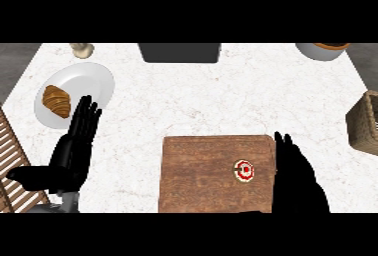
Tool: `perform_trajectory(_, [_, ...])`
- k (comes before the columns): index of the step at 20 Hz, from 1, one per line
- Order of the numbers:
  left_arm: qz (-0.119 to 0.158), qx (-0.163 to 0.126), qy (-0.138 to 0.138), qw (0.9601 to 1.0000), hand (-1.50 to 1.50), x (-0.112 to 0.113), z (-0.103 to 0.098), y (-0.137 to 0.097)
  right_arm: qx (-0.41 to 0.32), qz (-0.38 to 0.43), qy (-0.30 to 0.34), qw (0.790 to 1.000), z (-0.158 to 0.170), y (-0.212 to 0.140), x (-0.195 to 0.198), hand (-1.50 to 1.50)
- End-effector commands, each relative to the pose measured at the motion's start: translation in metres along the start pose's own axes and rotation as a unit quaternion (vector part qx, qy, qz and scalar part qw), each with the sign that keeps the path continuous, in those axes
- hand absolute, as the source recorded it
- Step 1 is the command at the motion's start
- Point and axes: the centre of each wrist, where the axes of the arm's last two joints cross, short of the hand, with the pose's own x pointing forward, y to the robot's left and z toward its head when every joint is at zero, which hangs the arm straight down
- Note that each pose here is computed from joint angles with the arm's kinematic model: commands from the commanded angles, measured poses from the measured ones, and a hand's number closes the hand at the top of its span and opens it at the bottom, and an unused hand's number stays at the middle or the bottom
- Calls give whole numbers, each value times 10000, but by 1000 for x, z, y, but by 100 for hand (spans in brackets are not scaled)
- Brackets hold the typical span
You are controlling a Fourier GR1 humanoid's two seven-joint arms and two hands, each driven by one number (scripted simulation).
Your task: Pick the cupcake from the cutting board and place it in the basket
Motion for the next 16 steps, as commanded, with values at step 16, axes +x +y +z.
perform_trajectory(16, [-28,15,0,10000,0,-1,4,-2,-13,415,950,9946,-14,41,20,-150])
